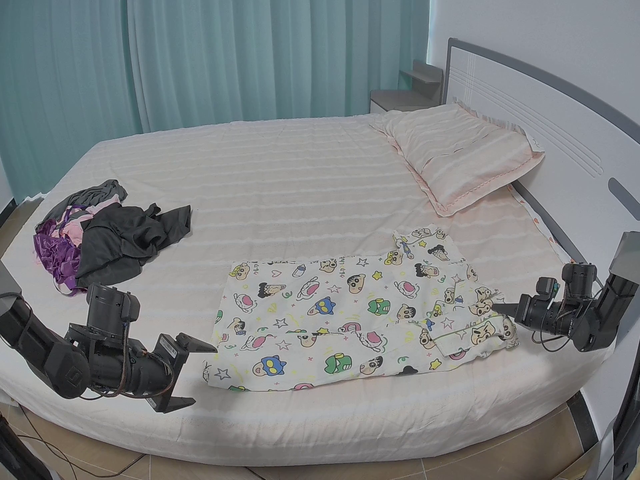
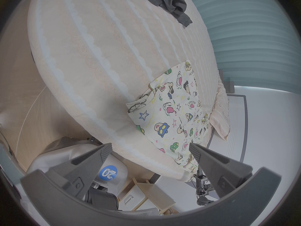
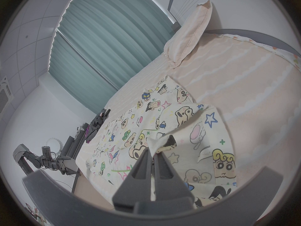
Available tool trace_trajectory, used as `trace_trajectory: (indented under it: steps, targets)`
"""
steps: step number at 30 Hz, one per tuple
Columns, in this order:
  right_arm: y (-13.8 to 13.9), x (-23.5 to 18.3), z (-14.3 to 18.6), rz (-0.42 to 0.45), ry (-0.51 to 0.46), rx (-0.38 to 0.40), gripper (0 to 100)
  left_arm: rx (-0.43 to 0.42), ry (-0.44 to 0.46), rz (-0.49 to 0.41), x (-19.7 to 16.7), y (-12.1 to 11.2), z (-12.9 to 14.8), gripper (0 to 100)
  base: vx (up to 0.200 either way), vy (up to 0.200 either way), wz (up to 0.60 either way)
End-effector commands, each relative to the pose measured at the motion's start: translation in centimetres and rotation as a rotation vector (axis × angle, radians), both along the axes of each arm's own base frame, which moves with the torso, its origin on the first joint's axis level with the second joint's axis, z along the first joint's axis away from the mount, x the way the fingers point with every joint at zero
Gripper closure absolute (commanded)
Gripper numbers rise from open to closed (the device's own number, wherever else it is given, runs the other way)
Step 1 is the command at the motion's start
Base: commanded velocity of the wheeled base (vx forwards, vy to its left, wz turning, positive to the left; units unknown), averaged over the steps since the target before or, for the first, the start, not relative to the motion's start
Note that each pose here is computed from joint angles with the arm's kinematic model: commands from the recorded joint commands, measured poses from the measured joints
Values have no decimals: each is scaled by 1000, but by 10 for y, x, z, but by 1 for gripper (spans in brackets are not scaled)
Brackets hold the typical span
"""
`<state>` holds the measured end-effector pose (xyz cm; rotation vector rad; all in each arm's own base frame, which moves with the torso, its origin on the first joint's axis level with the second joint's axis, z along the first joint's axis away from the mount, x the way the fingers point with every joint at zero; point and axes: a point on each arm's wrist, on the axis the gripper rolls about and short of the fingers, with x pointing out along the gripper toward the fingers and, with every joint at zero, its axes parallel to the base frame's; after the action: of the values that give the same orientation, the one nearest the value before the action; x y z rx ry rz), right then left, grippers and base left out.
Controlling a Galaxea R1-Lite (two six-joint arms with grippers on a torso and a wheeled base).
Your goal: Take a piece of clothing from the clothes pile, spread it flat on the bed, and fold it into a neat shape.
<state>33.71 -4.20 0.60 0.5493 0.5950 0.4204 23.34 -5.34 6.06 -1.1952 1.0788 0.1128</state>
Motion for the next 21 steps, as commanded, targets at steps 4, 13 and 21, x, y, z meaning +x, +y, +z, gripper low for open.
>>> trace_trajectory:
  steps: [4,13,21]
  targets:
    - [0,3,-8,0,24,2,100,0,0,0,0,0,0,0,0,0,0]
    - [-5,-1,-5,-95,33,-48,0,-3,-20,2,2,0,4,0,0,0,0]
    - [-10,-33,31,-246,23,-55,0,-16,-43,22,2,4,11,0,0,0,0]
